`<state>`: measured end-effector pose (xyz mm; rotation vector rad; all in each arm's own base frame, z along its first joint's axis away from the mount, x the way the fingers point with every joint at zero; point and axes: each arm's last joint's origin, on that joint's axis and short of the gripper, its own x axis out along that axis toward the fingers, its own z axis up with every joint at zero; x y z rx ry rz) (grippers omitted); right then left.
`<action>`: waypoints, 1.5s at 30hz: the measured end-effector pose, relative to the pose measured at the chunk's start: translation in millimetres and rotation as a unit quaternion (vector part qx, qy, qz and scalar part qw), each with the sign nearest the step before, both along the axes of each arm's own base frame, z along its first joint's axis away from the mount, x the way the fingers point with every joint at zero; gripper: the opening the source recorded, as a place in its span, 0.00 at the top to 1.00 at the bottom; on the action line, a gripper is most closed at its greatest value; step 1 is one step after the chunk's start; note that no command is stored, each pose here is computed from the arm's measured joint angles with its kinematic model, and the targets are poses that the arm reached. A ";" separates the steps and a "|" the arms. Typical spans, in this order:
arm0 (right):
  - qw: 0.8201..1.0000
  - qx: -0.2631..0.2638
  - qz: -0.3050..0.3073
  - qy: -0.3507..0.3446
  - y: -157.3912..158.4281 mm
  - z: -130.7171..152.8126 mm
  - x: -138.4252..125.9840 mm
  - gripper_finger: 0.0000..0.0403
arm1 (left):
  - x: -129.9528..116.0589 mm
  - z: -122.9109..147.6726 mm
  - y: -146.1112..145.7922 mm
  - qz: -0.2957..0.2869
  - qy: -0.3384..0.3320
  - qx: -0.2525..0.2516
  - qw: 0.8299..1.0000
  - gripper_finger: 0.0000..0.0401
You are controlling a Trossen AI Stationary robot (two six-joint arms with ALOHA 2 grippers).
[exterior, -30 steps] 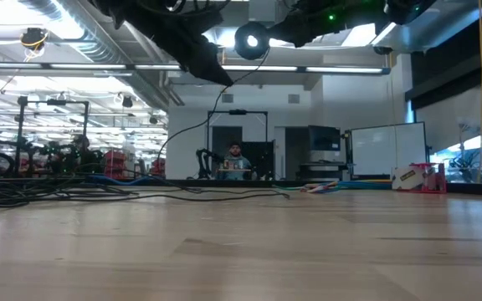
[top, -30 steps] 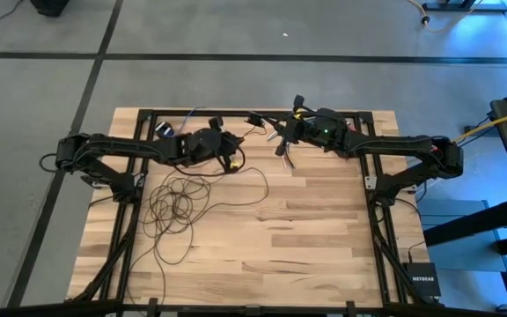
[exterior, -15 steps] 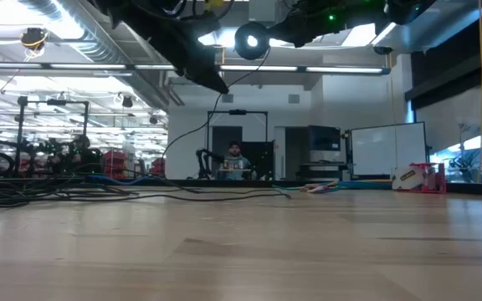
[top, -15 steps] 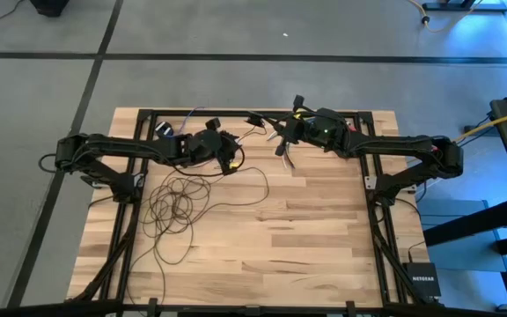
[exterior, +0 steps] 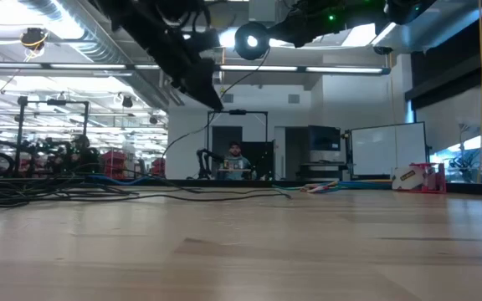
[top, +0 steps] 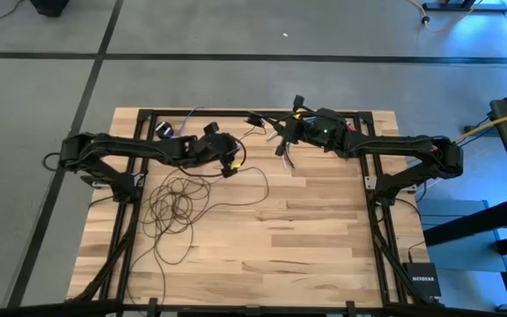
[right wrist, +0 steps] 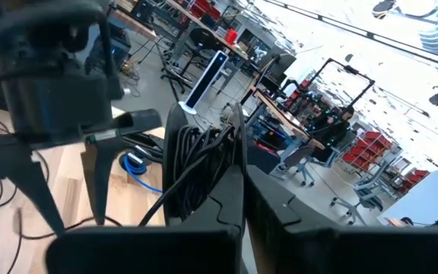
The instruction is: Coiling cords
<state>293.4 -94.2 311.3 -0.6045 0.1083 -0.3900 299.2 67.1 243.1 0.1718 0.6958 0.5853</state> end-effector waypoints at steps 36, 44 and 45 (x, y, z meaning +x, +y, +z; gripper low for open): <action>1.000 0.000 0.006 -0.001 0.6 0.2 0.2 0.98 | 20.2 -14.1 15.7 -0.018 -0.009 0.050 0.999 0.98; 1.000 0.005 0.029 -0.002 1.8 0.0 0.7 0.98 | 11.2 -19.7 52.0 0.075 0.018 0.087 0.993 0.99; 0.999 0.006 0.032 -0.002 2.0 0.0 0.8 0.98 | 9.2 -19.1 55.3 0.084 0.021 0.090 0.992 0.98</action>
